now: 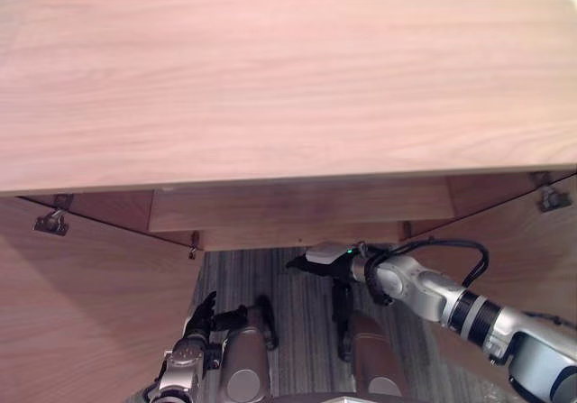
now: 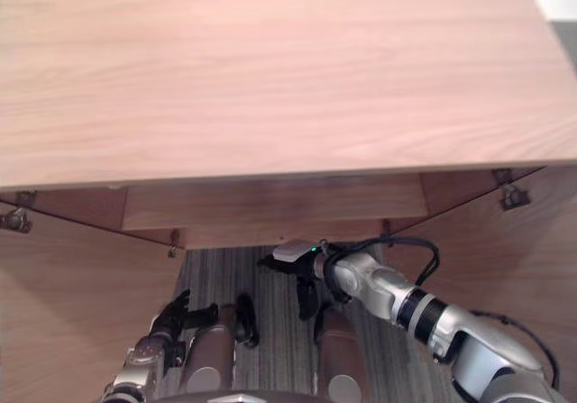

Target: Walk over to the cabinet, pick up the folder, carry it to the office cabinet, place the folder inside the office cabinet, then close the office cabinet door

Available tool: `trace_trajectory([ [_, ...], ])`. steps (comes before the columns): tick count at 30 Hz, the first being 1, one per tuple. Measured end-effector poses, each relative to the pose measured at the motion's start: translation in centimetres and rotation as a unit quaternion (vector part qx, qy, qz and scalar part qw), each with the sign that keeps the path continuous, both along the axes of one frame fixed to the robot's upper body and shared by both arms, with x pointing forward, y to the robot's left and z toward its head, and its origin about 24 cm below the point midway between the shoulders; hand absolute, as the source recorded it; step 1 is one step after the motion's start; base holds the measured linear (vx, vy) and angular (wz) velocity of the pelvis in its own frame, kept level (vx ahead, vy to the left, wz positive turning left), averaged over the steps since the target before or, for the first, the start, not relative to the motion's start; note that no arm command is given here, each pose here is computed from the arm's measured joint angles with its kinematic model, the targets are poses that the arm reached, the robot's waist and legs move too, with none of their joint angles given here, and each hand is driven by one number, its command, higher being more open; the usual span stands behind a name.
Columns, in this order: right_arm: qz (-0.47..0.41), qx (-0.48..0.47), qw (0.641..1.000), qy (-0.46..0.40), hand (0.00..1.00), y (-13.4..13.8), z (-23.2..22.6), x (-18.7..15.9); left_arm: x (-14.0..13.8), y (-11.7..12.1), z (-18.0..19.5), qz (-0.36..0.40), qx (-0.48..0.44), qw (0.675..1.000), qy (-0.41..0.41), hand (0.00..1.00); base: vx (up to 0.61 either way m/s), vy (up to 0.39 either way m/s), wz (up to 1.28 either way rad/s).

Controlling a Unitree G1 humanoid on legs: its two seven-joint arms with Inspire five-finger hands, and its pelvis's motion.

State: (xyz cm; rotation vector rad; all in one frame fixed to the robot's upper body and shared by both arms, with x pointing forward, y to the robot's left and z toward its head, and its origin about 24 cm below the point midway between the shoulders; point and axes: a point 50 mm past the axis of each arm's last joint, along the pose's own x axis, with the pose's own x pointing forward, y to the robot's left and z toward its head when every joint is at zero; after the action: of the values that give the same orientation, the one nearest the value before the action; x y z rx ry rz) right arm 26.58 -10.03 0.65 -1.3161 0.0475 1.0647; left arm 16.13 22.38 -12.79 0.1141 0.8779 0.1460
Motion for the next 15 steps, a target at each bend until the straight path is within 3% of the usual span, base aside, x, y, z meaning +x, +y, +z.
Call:
trace_trajectory([
  [3, -0.138, 0.024, 0.990, 0.024, 1.00, -2.2, -3.3, 0.6, -1.1, -1.0, -0.9, -0.024, -0.006, 0.999, 0.033, 1.00, 0.15, -0.066, 0.51],
  [5, -0.302, 0.035, 0.950, 0.074, 1.00, -5.3, -6.9, 0.3, -1.4, -1.6, -1.2, -0.035, -0.002, 0.998, 0.043, 1.00, 0.11, -0.027, 0.60],
  [6, -0.342, 0.036, 0.935, 0.088, 1.00, -6.0, -7.8, 0.0, -1.5, -1.6, -1.3, -0.039, 0.003, 0.998, 0.045, 1.00, 0.07, -0.011, 0.44],
  [7, -0.416, 0.039, 0.901, 0.114, 1.00, -7.0, -9.4, -1.1, -1.7, -1.6, -1.3, -0.045, 0.016, 0.998, 0.050, 1.00, 0.05, -0.008, 0.24],
  [8, -0.416, 0.039, 0.901, 0.114, 1.00, -7.0, -9.4, -1.1, -1.7, -1.6, -1.3, -0.045, 0.016, 0.998, 0.050, 1.00, 0.04, -0.008, 0.25],
  [9, -0.487, 0.042, 0.860, 0.147, 1.00, -7.7, -11.4, -3.2, -2.3, -1.6, -1.5, -0.046, 0.031, 0.997, 0.059, 1.00, 0.03, -0.005, 0.13],
  [11, -0.550, 0.049, 0.814, 0.182, 1.00, -8.2, -13.3, -6.1, -2.5, -1.6, -1.6, -0.042, 0.041, 0.996, 0.061, 1.00, 0.01, -0.013, 0.09],
  [15, -0.703, 0.084, 0.670, 0.222, 1.00, -10.3, -15.8, -12.4, -2.8, -3.4, -1.9, -0.036, 0.038, 0.997, 0.061, 1.00, -0.03, 0.010, -0.08],
])
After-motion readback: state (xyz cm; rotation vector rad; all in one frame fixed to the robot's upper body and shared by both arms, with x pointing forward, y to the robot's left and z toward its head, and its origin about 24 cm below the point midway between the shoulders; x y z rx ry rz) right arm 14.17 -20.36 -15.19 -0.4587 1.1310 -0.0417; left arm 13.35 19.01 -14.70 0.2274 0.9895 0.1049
